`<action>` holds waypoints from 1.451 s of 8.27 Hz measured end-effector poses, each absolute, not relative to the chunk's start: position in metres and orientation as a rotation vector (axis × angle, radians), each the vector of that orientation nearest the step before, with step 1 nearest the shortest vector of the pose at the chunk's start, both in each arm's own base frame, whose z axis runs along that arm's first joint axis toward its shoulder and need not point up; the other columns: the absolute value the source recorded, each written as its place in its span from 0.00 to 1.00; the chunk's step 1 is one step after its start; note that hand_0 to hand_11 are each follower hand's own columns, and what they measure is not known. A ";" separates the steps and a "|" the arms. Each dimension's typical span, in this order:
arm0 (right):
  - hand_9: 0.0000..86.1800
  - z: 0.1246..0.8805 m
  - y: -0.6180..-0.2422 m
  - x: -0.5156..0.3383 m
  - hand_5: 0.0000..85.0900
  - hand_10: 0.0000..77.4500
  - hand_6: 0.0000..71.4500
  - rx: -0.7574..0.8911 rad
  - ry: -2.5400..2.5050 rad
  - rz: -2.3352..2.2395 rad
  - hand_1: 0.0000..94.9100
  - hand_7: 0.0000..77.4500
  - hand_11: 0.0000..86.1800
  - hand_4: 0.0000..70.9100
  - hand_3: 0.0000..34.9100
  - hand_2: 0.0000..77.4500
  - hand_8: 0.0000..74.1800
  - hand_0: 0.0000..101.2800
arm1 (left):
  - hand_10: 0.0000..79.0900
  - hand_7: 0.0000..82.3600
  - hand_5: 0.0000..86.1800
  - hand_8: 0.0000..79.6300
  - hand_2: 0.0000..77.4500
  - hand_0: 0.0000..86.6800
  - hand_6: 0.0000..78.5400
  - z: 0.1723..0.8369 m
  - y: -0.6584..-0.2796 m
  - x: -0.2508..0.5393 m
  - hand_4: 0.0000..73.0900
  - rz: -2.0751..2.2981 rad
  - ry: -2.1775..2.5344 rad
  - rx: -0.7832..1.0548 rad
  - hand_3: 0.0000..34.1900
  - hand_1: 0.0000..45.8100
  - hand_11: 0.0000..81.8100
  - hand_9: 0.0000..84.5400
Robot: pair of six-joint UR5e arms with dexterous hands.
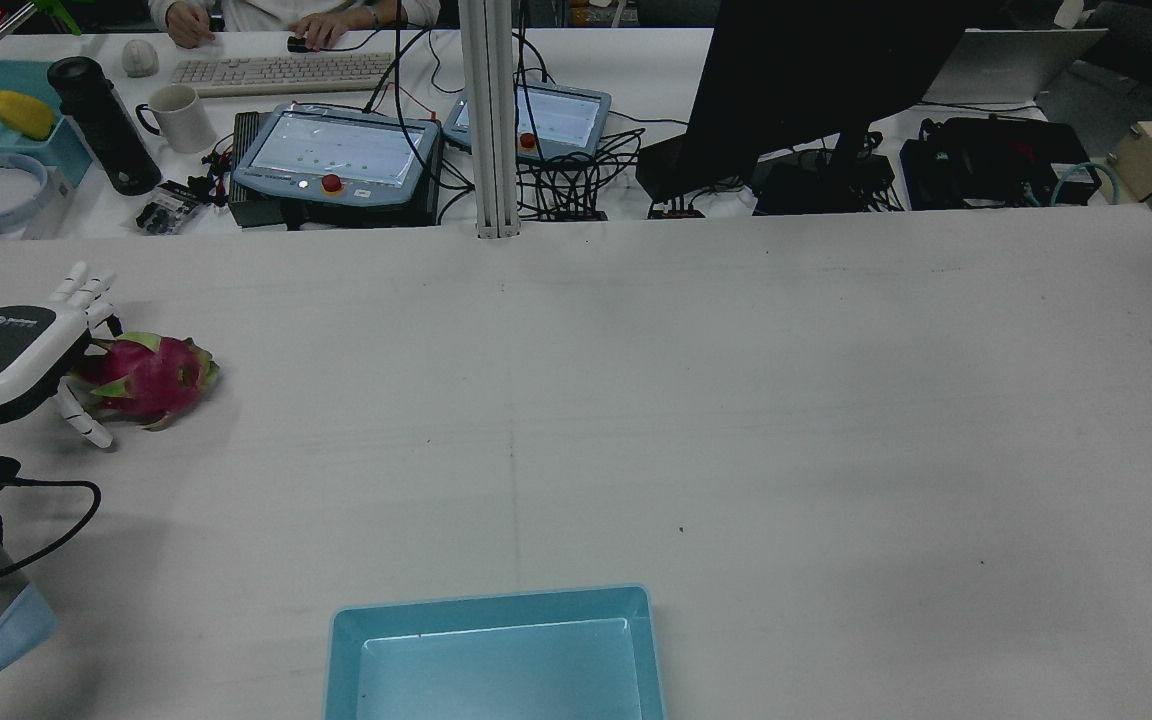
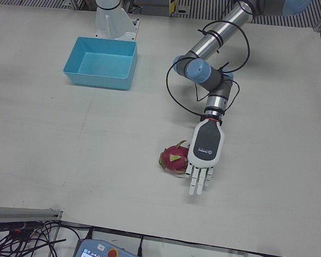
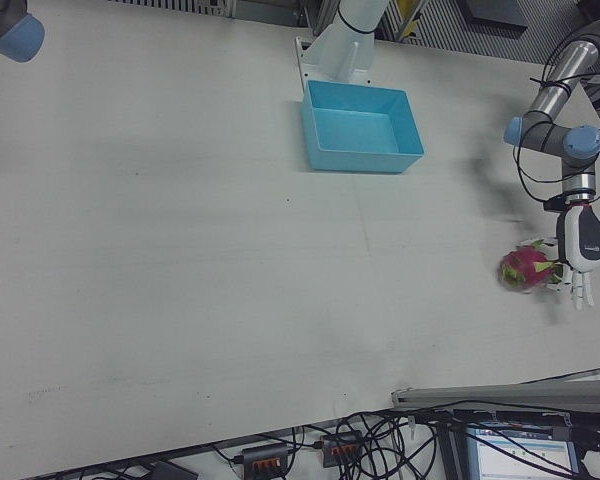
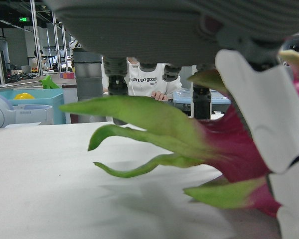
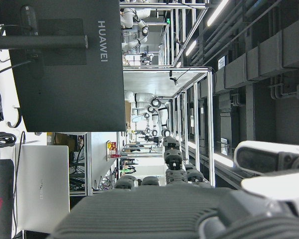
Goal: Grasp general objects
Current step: 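Close the left hand's fingers around the pink dragon fruit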
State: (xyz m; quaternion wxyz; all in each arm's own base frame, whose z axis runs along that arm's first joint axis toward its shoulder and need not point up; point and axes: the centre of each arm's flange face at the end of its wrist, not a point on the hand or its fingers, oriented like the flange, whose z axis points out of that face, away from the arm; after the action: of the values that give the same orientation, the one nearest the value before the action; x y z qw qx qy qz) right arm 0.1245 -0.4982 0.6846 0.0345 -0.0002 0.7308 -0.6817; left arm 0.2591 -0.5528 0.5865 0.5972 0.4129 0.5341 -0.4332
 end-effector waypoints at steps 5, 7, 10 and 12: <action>0.01 0.685 -0.498 0.125 0.00 0.00 0.00 -0.001 2.247 -2.095 0.07 0.00 0.01 0.00 0.00 0.96 0.00 0.00 | 0.45 0.13 0.54 0.01 0.16 0.59 0.01 0.585 -0.542 0.281 0.01 -0.980 1.241 0.924 0.11 0.00 0.13 0.01; 0.01 0.685 -0.498 0.125 0.00 0.00 0.00 -0.001 2.247 -2.096 0.07 0.00 0.01 0.00 0.00 0.96 0.00 0.00 | 0.45 0.13 0.54 0.01 0.18 0.60 0.01 0.584 -0.535 0.292 0.01 -0.968 1.245 0.908 0.11 0.00 0.13 0.01; 0.01 0.685 -0.498 0.125 0.00 0.00 0.00 -0.001 2.247 -2.096 0.07 0.00 0.01 0.00 0.00 0.96 0.00 0.00 | 0.45 0.31 0.54 0.01 0.18 0.56 0.01 0.577 -0.536 0.296 0.14 -0.970 1.261 0.914 0.03 0.00 0.19 0.01; 0.01 0.684 -0.498 0.125 0.00 0.00 0.00 -0.001 2.247 -2.096 0.07 0.00 0.01 0.00 0.00 0.96 0.00 0.00 | 0.45 0.58 0.53 0.02 0.17 0.32 0.32 0.571 -0.539 0.297 0.38 -0.987 1.266 0.932 0.01 0.00 0.72 0.38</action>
State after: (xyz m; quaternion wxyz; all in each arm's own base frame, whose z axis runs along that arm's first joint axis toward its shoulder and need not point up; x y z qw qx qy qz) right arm 0.1245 -0.4983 0.6844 0.0345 -0.0002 0.7309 -0.6816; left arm 0.2968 -0.5393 0.5712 0.5994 0.4019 0.5461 -0.4254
